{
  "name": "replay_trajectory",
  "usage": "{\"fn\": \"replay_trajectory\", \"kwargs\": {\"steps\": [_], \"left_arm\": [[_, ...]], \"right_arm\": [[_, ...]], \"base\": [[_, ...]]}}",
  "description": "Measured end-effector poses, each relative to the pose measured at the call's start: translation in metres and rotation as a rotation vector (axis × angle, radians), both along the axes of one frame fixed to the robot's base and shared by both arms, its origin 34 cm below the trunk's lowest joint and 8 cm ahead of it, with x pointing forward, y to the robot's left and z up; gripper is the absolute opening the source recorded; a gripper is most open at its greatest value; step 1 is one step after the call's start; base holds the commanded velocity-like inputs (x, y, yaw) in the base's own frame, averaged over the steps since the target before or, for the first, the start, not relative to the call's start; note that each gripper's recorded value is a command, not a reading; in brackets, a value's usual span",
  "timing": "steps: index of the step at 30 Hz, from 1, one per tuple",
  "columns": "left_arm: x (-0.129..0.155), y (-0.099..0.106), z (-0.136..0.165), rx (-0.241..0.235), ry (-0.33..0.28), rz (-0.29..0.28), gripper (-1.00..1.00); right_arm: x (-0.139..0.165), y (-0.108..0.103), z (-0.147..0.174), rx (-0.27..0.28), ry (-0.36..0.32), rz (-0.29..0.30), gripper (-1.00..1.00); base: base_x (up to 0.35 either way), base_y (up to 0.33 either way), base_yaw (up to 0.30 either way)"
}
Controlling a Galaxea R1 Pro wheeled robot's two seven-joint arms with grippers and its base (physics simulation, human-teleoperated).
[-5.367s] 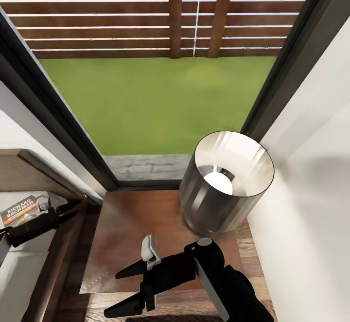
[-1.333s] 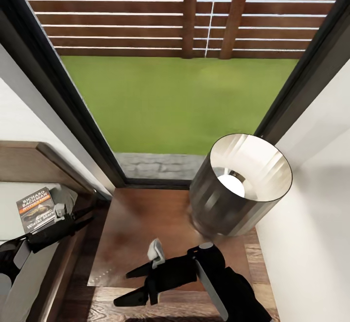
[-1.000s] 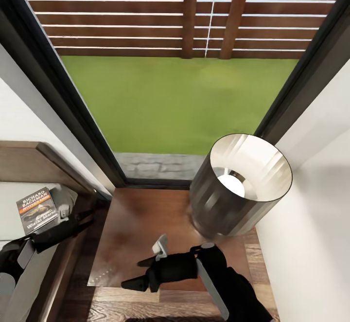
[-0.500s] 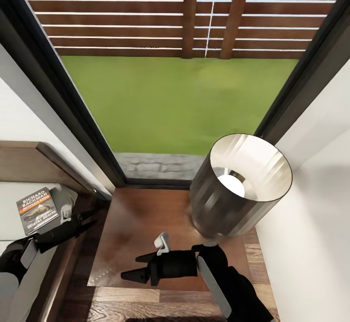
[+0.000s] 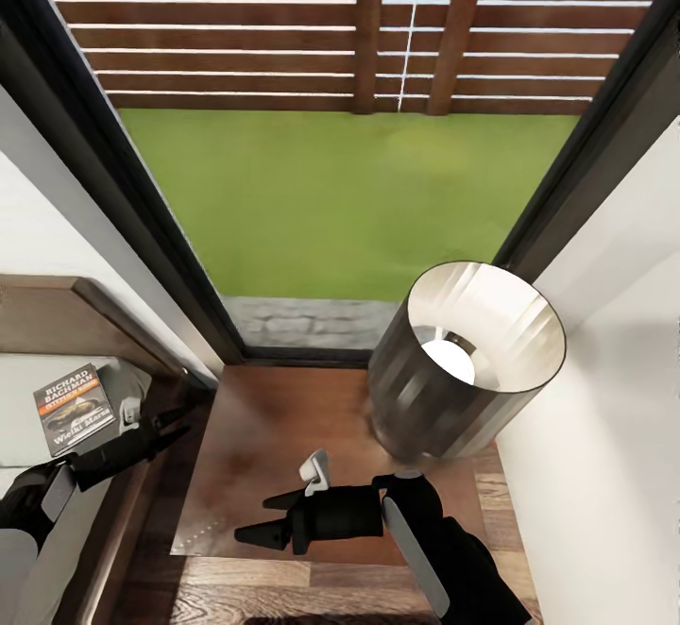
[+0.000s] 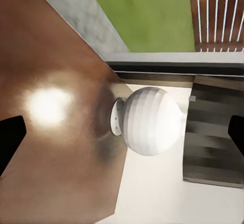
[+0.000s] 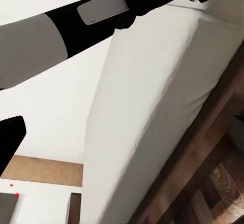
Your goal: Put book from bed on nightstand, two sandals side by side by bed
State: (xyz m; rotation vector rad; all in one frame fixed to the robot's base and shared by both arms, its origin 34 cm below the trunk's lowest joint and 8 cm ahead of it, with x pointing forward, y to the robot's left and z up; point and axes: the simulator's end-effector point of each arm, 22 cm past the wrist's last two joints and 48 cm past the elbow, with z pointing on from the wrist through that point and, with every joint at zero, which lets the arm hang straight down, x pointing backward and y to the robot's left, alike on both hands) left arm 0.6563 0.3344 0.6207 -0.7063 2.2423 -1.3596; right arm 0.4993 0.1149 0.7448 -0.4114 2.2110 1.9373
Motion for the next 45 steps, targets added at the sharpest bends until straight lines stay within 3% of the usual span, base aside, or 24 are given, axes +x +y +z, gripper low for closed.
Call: {"fn": "replay_trajectory", "kwargs": {"steps": [21, 31, 34, 36, 39, 45], "left_arm": [[0.000, -0.008, 0.031, -0.012, 0.001, -0.002, 1.00], [-0.008, -0.015, 0.022, -0.018, 0.026, -0.001, 1.00], [-0.020, -0.024, 0.000, 0.023, 0.061, -0.006, 1.00], [-0.034, -0.024, -0.026, 0.119, 0.082, -0.016, 1.00], [-0.047, -0.022, -0.047, 0.197, 0.098, -0.019, 1.00], [-0.063, -0.024, -0.064, 0.251, 0.112, -0.023, 1.00]], "right_arm": [[-0.001, 0.000, 0.033, 0.001, 0.001, 0.001, 1.00], [-0.001, 0.000, 0.032, 0.000, 0.001, 0.001, 1.00], [-0.001, 0.001, 0.032, 0.000, 0.002, 0.001, 1.00], [-0.001, 0.001, 0.032, 0.000, 0.002, 0.001, 1.00], [-0.001, 0.001, 0.032, 0.000, 0.002, 0.001, 1.00], [-0.001, 0.001, 0.032, 0.000, 0.002, 0.001, 1.00]], "base": [[0.000, 0.000, 0.000], [0.000, 0.000, 0.000], [0.000, 0.000, 0.000], [0.000, 0.000, 0.000], [0.000, 0.000, 0.000], [0.000, 0.000, 0.000]]}}
